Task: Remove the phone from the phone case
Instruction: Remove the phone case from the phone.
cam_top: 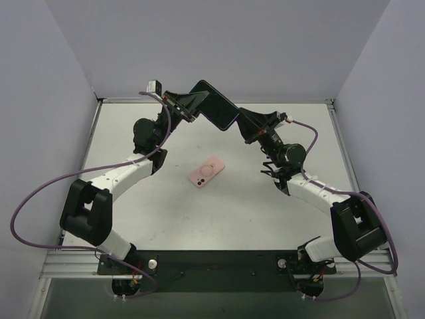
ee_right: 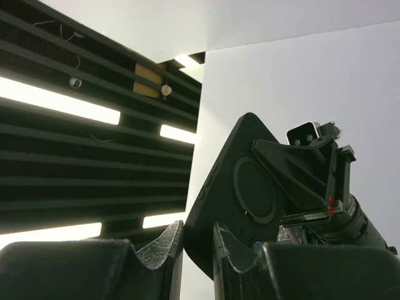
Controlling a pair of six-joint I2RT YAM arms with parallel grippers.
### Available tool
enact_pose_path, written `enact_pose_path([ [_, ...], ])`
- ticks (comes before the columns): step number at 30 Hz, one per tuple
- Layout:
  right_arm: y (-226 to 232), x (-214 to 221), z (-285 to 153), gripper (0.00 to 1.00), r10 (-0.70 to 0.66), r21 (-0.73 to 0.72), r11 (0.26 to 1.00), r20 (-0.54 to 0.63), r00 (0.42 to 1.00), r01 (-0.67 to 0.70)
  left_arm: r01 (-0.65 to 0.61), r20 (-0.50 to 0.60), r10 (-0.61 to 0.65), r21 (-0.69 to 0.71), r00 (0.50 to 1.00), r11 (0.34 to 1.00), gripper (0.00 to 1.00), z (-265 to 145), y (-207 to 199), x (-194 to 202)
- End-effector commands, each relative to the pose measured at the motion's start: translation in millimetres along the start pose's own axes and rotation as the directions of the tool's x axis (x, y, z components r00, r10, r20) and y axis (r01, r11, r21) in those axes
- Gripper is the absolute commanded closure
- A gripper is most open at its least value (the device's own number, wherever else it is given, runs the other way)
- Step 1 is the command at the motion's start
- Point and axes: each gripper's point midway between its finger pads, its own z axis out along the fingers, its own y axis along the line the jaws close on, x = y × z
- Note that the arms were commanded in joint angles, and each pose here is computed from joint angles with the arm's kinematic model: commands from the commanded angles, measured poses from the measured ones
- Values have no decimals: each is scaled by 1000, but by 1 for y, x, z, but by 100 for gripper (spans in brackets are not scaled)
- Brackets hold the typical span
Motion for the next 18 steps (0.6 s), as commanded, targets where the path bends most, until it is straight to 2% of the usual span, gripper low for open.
enact_pose_path([
  [1, 8, 21, 6, 100, 136, -63, 988, -92, 986, -142, 2, -190, 196, 722, 962, 692, 100, -75, -239, 84],
  [10, 7, 29, 17, 100, 153, -65, 985, -121, 981, -162, 9, -193, 208, 755, 959, 655, 100, -83, -260, 87],
  [18, -12, 32, 20, 100, 174, -28, 983, -118, 978, -179, 10, -190, 216, 773, 958, 635, 100, -87, -271, 88],
])
